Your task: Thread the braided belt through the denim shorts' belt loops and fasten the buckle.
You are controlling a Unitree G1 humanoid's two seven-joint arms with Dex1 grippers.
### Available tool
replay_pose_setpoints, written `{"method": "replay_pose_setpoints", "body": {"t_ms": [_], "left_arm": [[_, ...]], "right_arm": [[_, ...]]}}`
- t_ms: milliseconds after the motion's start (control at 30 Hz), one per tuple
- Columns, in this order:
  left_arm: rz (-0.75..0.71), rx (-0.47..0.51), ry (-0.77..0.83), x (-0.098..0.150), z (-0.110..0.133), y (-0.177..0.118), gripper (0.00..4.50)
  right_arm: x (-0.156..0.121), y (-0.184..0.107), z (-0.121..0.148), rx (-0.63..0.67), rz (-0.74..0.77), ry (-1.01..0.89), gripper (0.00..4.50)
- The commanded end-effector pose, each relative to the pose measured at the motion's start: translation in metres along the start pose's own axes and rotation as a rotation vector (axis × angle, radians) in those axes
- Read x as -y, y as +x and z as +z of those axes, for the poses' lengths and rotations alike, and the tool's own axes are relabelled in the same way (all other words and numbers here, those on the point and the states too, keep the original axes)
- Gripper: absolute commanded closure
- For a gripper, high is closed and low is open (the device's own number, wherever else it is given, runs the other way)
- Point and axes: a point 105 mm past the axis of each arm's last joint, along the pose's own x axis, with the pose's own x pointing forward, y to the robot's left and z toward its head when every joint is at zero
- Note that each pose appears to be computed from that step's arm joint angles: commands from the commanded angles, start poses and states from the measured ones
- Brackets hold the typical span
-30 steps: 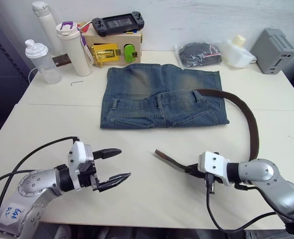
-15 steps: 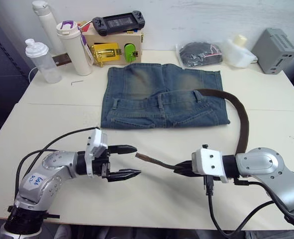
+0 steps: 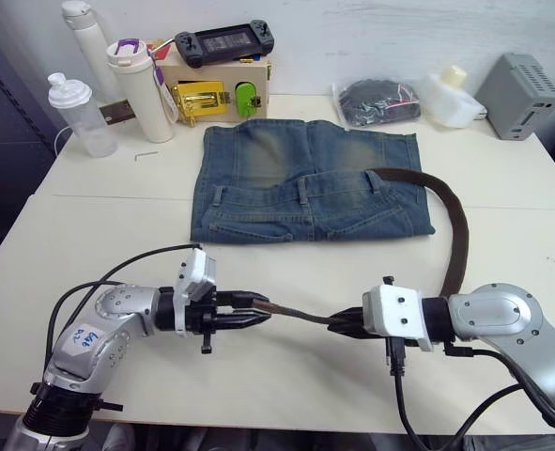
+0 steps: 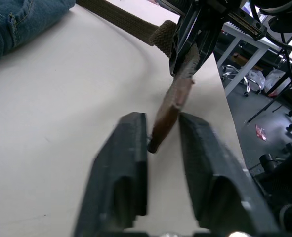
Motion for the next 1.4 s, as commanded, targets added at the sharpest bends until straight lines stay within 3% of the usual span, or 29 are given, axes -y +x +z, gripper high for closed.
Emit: {"method": "replay_pose_setpoints", "body": {"t_ms": [33, 267, 400, 533, 600, 667, 767, 867, 1100, 1400], "left_arm": [[-0.002, 0.018, 0.035, 0.0, 0.007, 0.0, 4.46], [-0.016, 0.015, 0.027, 0.003, 0.004, 0.002, 4.46], [-0.003, 0.046, -0.015, 0.001, 0.006, 0.003, 4.5], [-0.003, 0.124, -0.156, 0.001, 0.008, 0.007, 4.5], [-0.03, 0.194, -0.298, 0.007, 0.009, 0.014, 4.5], [-0.047, 0.26, -0.421, 0.011, 0.011, 0.021, 4.5], [-0.013, 0.31, -0.527, 0.009, 0.008, 0.032, 4.5], [0.008, 0.324, -0.577, 0.006, 0.006, 0.038, 4.5], [-0.02, 0.353, -0.594, 0.006, 0.018, 0.042, 4.5], [-0.022, 0.318, -0.586, 0.008, 0.015, 0.043, 4.5]], "right_arm": [[-0.003, -0.005, 0.012, 0.019, -0.002, -0.038, 4.5], [-0.002, -0.006, 0.012, 0.033, -0.018, 0.042, 4.5], [0.007, -0.009, 0.015, 0.078, -0.084, 0.122, 2.83], [0.04, -0.035, 0.013, 0.2, -0.299, 0.325, 0.84], [0.028, -0.049, 0.02, 0.345, -0.23, 0.493, 0.08], [0.01, -0.06, 0.039, 0.52, -0.104, 0.612, 0.08], [-0.004, -0.079, 0.055, 0.742, -0.029, 0.765, 0.08], [-0.023, -0.073, 0.045, 0.777, 0.002, 0.936, 0.08], [-0.034, -0.001, 0.015, 0.729, -0.052, 1.364, 0.08], [0.006, 0.009, 0.002, 0.943, -0.311, 1.501, 0.08]]}}
